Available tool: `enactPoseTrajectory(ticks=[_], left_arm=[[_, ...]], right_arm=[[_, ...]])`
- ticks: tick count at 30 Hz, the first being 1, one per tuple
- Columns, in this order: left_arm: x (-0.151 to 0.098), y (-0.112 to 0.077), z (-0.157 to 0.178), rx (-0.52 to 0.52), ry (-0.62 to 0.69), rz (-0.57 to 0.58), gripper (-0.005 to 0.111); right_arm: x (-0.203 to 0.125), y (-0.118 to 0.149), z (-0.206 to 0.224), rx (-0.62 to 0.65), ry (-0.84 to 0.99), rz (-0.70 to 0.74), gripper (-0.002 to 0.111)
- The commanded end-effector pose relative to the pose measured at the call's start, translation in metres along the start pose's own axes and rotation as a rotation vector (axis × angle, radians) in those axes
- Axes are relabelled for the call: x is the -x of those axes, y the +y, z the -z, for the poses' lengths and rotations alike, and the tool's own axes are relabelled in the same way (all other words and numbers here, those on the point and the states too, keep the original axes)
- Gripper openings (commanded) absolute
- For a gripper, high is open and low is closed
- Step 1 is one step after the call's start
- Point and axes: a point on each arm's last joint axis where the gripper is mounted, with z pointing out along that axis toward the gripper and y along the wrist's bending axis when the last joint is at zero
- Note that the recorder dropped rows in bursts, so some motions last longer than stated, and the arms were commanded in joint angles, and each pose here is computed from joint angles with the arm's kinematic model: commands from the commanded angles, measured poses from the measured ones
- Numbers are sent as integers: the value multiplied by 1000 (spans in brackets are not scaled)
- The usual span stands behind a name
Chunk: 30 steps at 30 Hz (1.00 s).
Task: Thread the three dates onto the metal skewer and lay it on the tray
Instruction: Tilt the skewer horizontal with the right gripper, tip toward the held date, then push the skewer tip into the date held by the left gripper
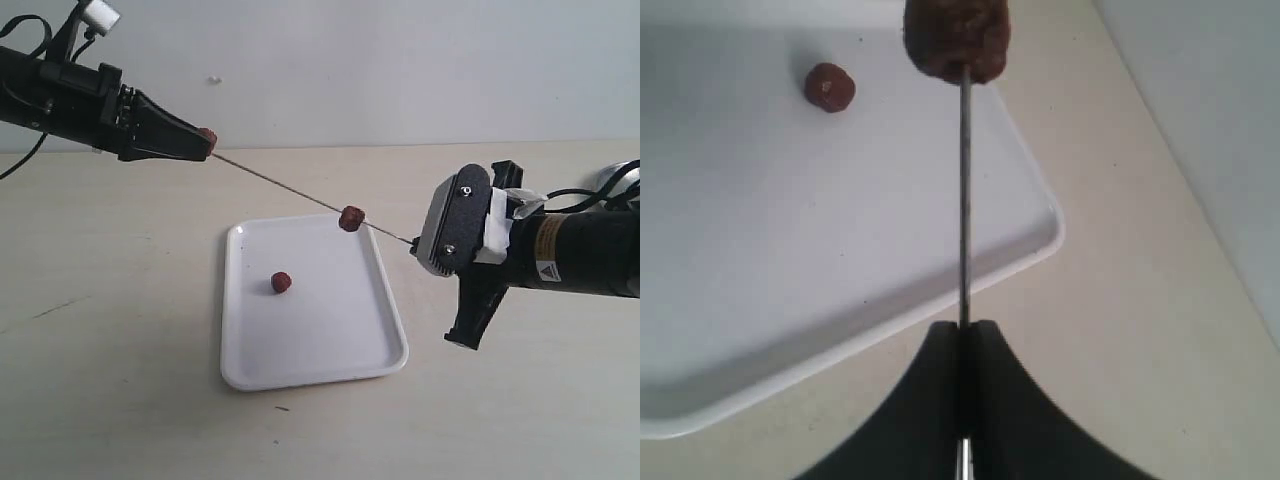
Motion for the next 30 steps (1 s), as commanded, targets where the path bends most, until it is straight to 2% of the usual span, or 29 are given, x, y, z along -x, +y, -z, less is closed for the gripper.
enactPoseTrajectory(ticks=[1,17,26,30], left_arm=[[7,-3,4,-1,-32,3,30],[10,-4,3,-8,-66,93,30],[16,-18,-19,-65,-38,50,30],[17,-18,-19,-64,-40,49,30]], right_arm=[[-4,-7,3,-27,-10,-29,0],[-6,-7,3,-35,2,-57,0],[-5,-8,3,-36,-4,-57,0],[-6,-8,3,-40,5,-68,0]])
